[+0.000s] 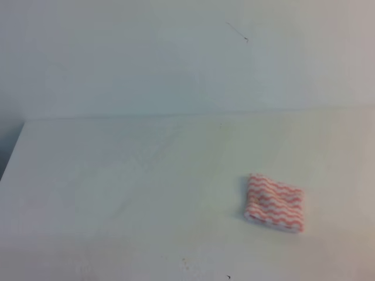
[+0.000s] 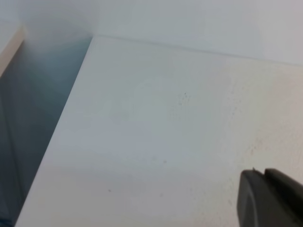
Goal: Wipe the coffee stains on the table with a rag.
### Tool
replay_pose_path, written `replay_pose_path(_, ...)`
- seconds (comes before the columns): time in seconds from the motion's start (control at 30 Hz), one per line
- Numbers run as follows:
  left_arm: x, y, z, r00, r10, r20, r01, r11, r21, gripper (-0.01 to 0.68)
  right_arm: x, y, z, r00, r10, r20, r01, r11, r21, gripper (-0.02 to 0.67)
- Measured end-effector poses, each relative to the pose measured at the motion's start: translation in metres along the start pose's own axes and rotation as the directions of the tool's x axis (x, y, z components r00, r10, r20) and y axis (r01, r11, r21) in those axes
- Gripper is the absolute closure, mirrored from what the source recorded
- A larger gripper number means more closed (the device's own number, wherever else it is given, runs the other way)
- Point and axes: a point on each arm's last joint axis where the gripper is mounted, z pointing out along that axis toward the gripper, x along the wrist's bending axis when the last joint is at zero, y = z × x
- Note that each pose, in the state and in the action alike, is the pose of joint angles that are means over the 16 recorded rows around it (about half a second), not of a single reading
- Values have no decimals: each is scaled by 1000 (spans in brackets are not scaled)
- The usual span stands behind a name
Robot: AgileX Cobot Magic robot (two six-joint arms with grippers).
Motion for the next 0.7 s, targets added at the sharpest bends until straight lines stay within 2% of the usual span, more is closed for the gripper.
replay_pose_path(0.7, 0, 0, 0, 1000, 1, 1, -1, 1000, -3, 673, 0, 0, 0, 1000, -4, 1, 4, 1000, 1, 651)
